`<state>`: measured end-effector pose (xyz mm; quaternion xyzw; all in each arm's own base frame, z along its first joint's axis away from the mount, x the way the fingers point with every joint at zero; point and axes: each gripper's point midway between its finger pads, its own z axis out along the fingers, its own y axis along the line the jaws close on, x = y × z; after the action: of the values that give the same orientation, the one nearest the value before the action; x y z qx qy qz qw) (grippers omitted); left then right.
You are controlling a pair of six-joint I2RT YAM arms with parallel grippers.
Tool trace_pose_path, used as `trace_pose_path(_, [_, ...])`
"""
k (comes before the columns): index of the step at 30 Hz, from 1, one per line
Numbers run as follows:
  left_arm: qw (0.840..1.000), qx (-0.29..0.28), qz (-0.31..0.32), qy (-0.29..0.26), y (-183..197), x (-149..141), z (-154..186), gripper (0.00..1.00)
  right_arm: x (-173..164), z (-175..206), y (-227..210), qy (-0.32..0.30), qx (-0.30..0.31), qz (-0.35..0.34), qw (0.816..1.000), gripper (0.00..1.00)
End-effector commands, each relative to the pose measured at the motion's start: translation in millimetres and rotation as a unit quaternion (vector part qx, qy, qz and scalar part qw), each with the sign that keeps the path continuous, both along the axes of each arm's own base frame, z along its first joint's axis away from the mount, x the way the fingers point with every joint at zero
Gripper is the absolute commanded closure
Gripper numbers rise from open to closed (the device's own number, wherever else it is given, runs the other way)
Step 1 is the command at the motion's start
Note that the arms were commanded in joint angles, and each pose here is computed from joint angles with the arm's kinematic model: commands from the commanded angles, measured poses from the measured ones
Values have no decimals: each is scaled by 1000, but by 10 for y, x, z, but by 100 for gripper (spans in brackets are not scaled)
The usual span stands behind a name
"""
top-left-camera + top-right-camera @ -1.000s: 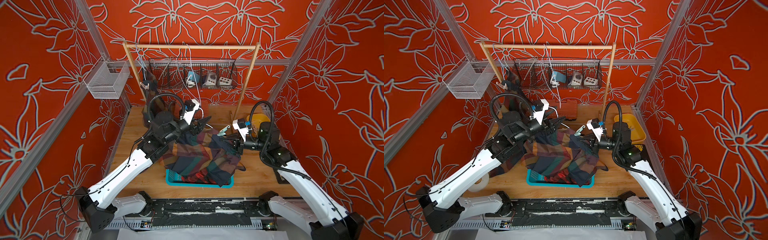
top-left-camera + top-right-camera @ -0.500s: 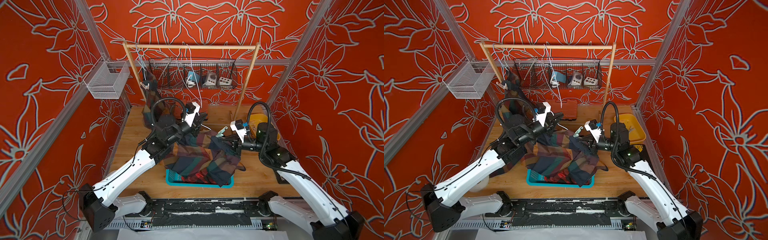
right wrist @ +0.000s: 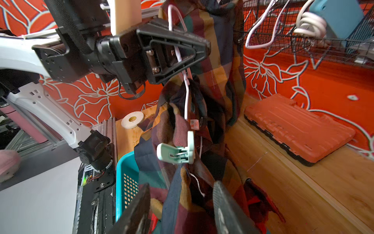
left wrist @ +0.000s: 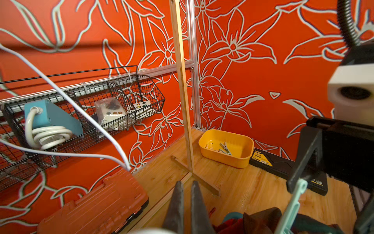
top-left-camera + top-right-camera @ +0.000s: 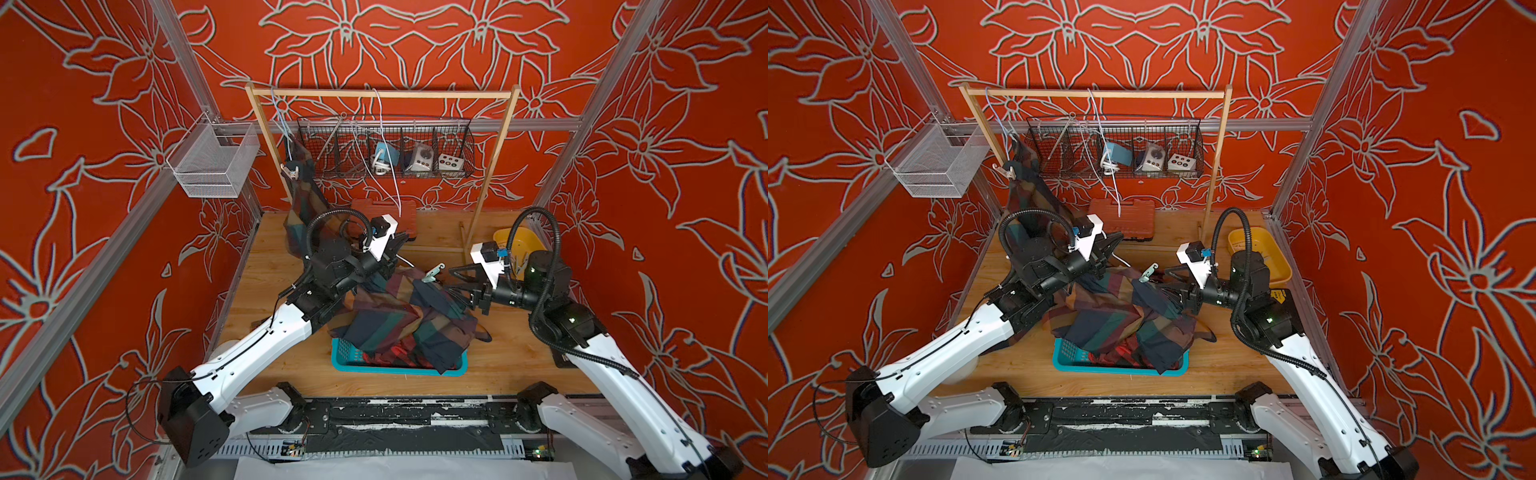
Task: Remove the clothespins securing long-sleeve shirts to the hanger
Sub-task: Place the long-sleeve shirt at the bin, then remove the clamp from the hanger.
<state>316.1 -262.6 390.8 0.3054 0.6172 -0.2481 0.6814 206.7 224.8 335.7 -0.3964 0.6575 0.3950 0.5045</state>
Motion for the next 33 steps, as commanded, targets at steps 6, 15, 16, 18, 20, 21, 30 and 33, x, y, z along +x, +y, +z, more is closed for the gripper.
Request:
trace_pose_path(6, [999, -26, 1, -44, 109, -66, 315, 100, -73, 112, 30, -48, 26, 21, 998, 40])
trace_pose_path(15, [999, -29, 3, -42, 117, -51, 341, 100, 22, 132, 204, -67, 37, 32, 997, 28])
trace_pose_path(16, [999, -29, 5, -42, 122, -42, 339, 100, 22, 135, 237, -67, 36, 37, 996, 28])
trace_pose_path(18, [999, -29, 5, -40, 118, -36, 335, 100, 16, 129, 300, -69, 33, 46, 996, 28])
trace_pose_path(20, [999, -29, 4, -40, 114, -35, 339, 100, 25, 106, 361, -68, 32, 50, 996, 28])
trace_pose_path(21, [999, -30, 3, -40, 111, -36, 343, 100, 34, 106, 384, -68, 33, 50, 996, 28])
trace_pose_path(30, [999, -31, -2, -36, 95, -38, 324, 100, 159, 189, 478, -74, 45, 38, 996, 29])
trace_pose_path(33, [999, -31, -4, -33, 88, -40, 298, 100, 187, 214, 494, -77, 45, 37, 995, 30])
